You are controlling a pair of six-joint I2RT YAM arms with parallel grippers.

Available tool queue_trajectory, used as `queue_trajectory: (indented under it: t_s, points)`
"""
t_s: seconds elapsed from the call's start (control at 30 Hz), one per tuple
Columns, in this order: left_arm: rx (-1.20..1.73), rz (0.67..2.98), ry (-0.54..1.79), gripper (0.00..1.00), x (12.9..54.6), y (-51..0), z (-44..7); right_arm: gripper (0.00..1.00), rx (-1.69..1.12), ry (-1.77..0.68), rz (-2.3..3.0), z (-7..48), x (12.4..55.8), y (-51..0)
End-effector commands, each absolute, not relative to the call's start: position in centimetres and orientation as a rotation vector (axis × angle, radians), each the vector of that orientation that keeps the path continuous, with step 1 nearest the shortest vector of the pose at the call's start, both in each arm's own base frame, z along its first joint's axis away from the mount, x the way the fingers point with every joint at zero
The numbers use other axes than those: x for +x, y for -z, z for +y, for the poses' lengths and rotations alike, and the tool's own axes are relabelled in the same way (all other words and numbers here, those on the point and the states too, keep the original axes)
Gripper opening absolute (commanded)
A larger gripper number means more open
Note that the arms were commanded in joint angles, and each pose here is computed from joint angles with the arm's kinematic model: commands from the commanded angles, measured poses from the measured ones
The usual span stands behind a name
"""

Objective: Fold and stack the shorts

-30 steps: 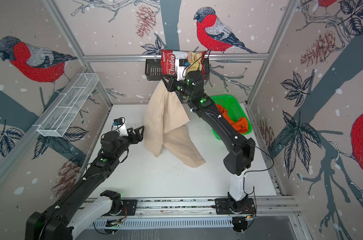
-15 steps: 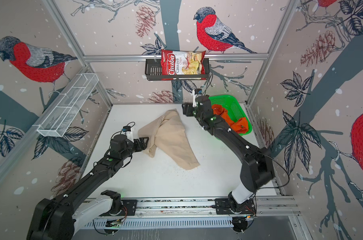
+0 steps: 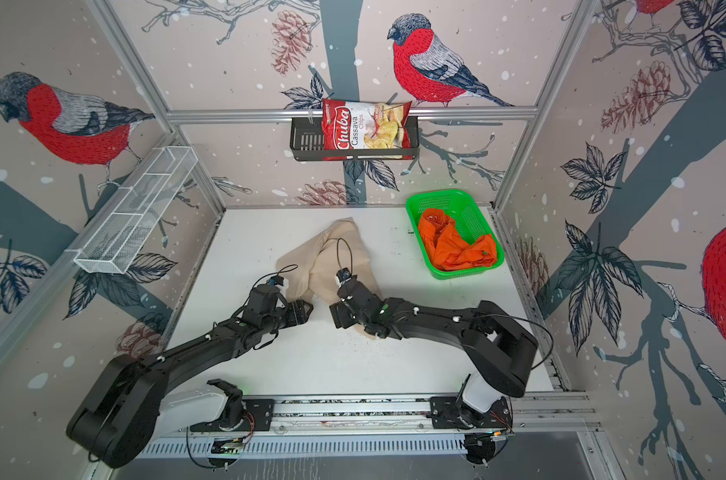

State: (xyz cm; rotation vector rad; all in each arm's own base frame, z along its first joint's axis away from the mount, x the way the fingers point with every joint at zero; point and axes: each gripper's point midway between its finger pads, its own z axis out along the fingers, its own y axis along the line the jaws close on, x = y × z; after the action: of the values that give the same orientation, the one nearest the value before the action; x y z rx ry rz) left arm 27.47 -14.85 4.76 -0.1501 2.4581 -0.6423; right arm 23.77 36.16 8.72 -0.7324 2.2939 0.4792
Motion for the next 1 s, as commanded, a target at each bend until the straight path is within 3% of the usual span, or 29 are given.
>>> queue_trajectory:
  t_s: [0.0,0.2,0.3,0.33,0.63,0.8,0.97]
  points:
    - [-0.175,2.445,0.611,0.78,28.5,-4.9,-14.7,0.81,-0.747,-0.373,2.273,36.8,24.4,-7.6]
    - [-0.248,2.424,0.508,0.78,30.0,-4.7,-13.5,0.81,-0.709,-0.183,2.277,36.1,25.7,-5.3]
    - [-0.285,2.422,0.472,0.71,30.4,-4.5,-13.0,0.81,-0.679,-0.122,2.269,35.5,26.5,-4.5]
    - [-0.286,2.421,0.466,0.64,30.5,-4.5,-13.0,0.79,-0.666,-0.098,2.266,35.2,26.8,-4.3]
    - [-0.242,2.391,0.47,0.16,30.8,-6.5,-13.1,0.11,-0.609,-0.121,2.217,34.6,28.4,-5.0]
    - [-0.162,2.334,0.545,0.04,30.7,-10.8,-14.1,0.01,-0.58,-0.156,2.132,33.8,29.7,-10.3]
    - [-0.033,2.197,0.686,0.0,30.0,-17.0,-15.6,0.0,-0.541,-0.212,2.016,31.7,31.9,-18.5]
